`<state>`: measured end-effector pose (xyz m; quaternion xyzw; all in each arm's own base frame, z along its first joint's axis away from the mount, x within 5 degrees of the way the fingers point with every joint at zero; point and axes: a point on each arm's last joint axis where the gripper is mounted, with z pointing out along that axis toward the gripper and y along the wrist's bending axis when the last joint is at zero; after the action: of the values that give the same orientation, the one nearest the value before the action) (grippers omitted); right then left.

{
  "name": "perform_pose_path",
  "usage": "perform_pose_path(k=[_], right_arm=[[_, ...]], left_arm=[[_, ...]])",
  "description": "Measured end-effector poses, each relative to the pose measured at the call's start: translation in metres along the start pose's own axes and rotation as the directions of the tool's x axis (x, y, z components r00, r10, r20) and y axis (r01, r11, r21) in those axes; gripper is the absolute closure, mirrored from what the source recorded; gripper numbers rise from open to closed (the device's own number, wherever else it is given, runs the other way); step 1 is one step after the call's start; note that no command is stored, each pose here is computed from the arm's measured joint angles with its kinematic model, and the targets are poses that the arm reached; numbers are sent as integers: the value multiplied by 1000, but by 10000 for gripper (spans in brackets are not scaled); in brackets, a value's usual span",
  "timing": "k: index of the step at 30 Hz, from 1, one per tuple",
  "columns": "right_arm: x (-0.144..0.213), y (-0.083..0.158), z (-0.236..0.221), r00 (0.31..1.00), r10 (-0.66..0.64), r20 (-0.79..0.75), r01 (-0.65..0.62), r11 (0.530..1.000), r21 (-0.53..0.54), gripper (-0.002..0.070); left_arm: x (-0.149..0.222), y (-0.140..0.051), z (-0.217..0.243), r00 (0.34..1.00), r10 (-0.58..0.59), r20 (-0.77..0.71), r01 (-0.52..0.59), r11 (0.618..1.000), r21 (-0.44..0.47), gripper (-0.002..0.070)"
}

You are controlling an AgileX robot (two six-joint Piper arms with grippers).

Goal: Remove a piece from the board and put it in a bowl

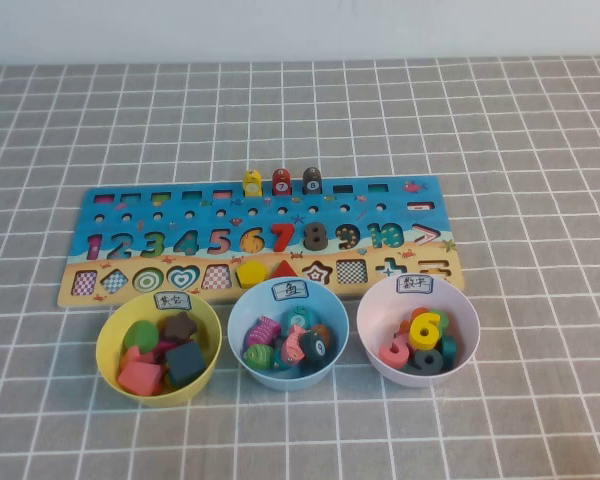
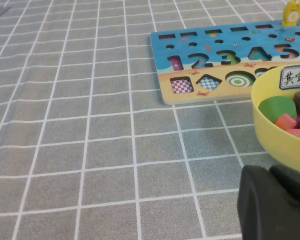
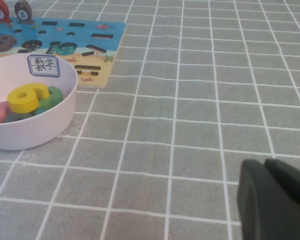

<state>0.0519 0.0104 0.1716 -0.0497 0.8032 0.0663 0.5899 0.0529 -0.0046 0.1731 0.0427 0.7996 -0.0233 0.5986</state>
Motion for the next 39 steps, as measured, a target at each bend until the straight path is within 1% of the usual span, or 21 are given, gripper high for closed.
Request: perform_pose_path(k=[21,29,30,33,39], right_arm=[[0,0,0,1000,0,0,0,1000,0,694],[0,0,0,1000,0,0,0,1000,0,694],[0,0,0,1000,0,0,0,1000,0,694],[0,0,0,1000,0,0,0,1000,0,694],[0,0,0,1000,0,0,0,1000,0,694]], left_arm=[[0,0,0,1000,0,0,0,1000,0,680],[-3,0,0,1000,-7,29,7,1000,3,680],[-3,0,0,999,-13,33,13,1000,4,680],[-6,-1,0,995,-82,62,81,997,16,680],[-14,-2,-1,966,-213,148,207,977,51,680]])
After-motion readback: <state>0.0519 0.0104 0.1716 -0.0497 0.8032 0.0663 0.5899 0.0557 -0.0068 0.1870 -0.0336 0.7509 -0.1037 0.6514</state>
